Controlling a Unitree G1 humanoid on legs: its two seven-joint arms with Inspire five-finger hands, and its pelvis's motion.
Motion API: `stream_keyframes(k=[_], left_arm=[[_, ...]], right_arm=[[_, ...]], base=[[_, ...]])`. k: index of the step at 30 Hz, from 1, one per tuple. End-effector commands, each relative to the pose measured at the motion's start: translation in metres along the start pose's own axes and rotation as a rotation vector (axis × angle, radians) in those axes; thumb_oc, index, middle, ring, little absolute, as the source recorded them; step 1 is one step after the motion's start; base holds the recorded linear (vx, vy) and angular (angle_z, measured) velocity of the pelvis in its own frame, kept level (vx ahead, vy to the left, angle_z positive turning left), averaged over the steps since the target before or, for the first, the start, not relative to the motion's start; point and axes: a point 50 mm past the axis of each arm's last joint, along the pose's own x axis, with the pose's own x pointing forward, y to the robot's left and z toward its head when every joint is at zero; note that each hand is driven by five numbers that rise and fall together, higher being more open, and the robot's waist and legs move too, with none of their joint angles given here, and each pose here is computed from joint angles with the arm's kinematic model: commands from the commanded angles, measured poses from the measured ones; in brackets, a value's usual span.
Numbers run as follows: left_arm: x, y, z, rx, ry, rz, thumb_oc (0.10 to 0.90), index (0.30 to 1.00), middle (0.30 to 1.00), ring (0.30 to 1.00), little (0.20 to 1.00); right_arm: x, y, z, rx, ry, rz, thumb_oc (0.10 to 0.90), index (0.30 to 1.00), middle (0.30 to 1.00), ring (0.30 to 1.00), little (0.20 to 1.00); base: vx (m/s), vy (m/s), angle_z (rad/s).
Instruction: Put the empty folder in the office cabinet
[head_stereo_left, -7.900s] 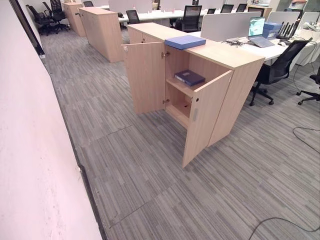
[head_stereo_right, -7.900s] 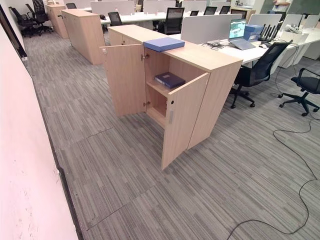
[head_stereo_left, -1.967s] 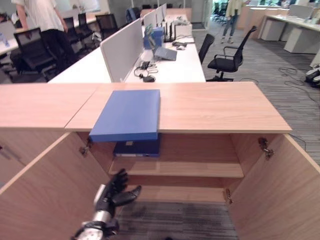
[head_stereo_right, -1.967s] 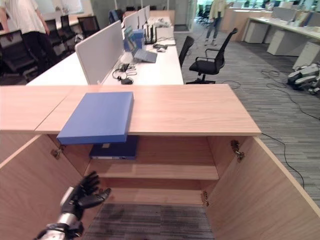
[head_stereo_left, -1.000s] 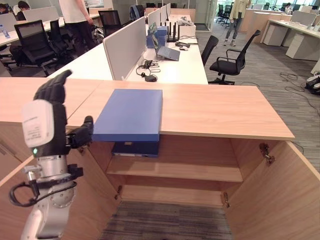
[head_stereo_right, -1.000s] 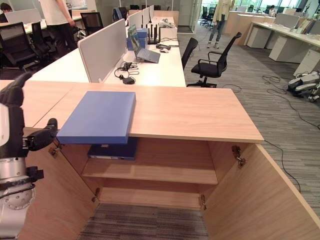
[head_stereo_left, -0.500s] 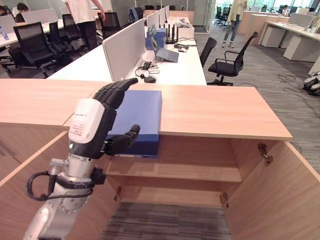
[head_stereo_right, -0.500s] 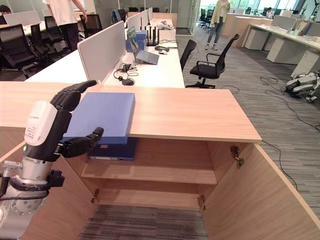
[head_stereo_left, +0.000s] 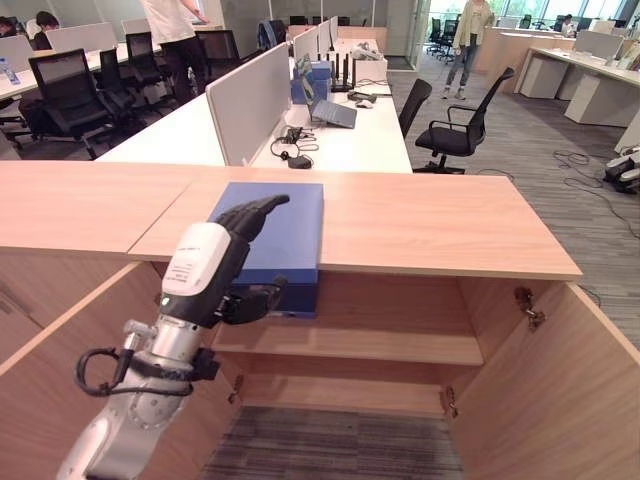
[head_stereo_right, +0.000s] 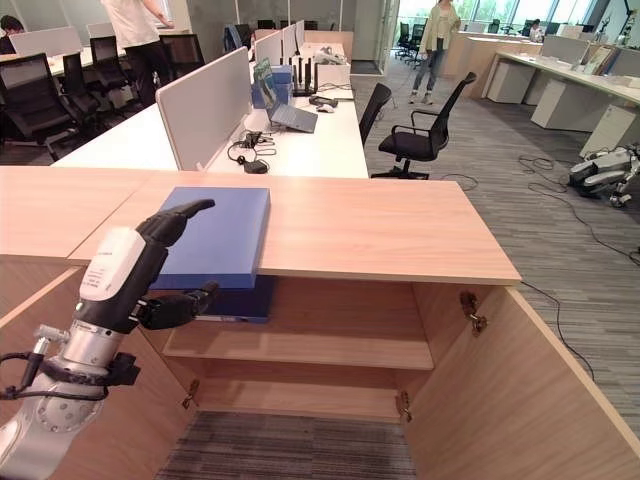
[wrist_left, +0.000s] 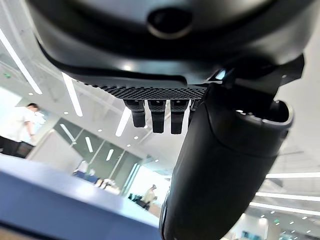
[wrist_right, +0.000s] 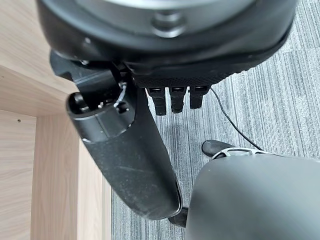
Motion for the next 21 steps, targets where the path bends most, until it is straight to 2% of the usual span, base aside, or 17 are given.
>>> stream_keyframes(k=[1,12,21], left_arm=[[0.021,0.032,0.018,0.106,-0.142,0.156,0.8,0.9,0.9,0.9,0.9],[0.025,0.025,-0.015,0.252,-0.013,0.119,0.8,0.9,0.9,0.9,0.9],[0.019,0.007,-0.054,0.428,0.159,0.046,0.8,0.9,0.9,0.9,0.9]], right_arm=[[0.001,0.011,0.031,-0.078,-0.079,0.03,0.8,0.9,0.9,0.9,0.9],[0.001,0.007,0.028,-0.087,-0.068,0.026,0.8,0.9,0.9,0.9,0.9],[0.002,0.002,0.027,-0.11,-0.065,0.008,0.8,0.9,0.9,0.9,0.9]], base=[[0.0,0.0,0.0],[0.0,0.001,-0.09],[0.0,0.001,-0.07]])
